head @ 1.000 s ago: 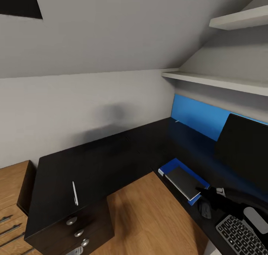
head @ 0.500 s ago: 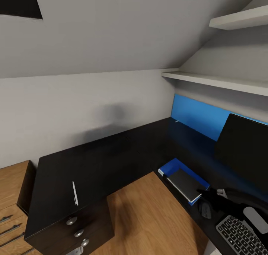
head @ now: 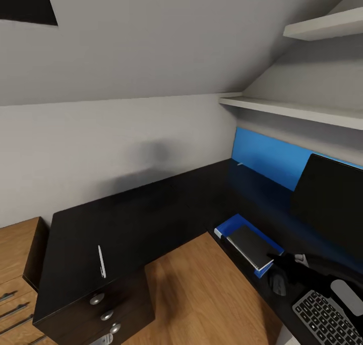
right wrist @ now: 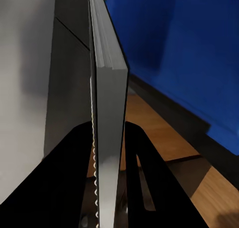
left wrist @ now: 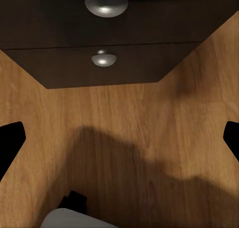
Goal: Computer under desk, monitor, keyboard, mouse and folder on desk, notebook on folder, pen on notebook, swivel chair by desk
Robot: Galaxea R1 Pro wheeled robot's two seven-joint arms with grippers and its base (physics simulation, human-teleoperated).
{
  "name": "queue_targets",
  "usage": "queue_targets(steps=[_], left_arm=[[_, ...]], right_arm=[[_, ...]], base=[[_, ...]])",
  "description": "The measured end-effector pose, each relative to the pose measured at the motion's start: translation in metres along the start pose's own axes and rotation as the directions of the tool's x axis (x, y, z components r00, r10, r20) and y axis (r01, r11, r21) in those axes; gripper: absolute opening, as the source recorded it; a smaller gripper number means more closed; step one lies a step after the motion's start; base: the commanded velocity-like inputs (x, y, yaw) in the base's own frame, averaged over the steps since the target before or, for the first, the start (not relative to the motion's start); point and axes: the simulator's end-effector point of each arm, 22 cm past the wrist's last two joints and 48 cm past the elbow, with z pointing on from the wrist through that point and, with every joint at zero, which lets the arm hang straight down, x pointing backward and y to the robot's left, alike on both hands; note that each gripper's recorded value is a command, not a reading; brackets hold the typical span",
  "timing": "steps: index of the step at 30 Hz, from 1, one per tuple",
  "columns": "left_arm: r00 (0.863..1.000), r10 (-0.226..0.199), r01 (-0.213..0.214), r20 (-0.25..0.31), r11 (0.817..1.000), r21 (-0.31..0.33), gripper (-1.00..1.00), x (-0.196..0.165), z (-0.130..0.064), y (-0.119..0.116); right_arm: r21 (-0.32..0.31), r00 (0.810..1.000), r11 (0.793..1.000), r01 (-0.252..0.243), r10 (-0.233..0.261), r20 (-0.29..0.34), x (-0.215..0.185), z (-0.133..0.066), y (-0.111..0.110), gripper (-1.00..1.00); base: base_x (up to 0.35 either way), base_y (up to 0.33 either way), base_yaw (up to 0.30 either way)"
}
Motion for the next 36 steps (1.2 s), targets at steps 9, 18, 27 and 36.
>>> queue_targets(steps=[9,18,27,36], left_arm=[[1.000,0.000,0.000,0.000,1.000,-0.001,1.00,0.0001,-0.0001,0.0007],[1.000,0.000,0.000,-0.001,1.000,-0.001,1.00,0.0002,0.0001,0.0008],[1.000,0.000,0.000,-0.001,1.000,-0.001,1.00,0.0003,0.0000,0.0009],[1.000,0.001,-0.001,-0.001,1.000,-0.002,1.00,0.0003,0.0001,0.0011]], right_arm=[[0.000,1.000,1.000,-0.001,0.001,-0.001,0.0007,0.0002,-0.0001,-1.00],[0.006,1.000,1.000,0.001,-0.001,0.001,0.0005,0.0006,-0.0015,-1.00],[0.038,1.000,0.999,0.001,-0.001,0.000,0.0010,0.0008,-0.0083,-1.00],[0.046,1.000,0.999,0.002,-0.002,0.000,0.0011,0.0011,-0.0100,-1.00]], base=[[0.068,-0.081,0.000],[0.035,-0.039,0.000],[0.138,-0.002,0.000],[0.027,0.000,0.000]])
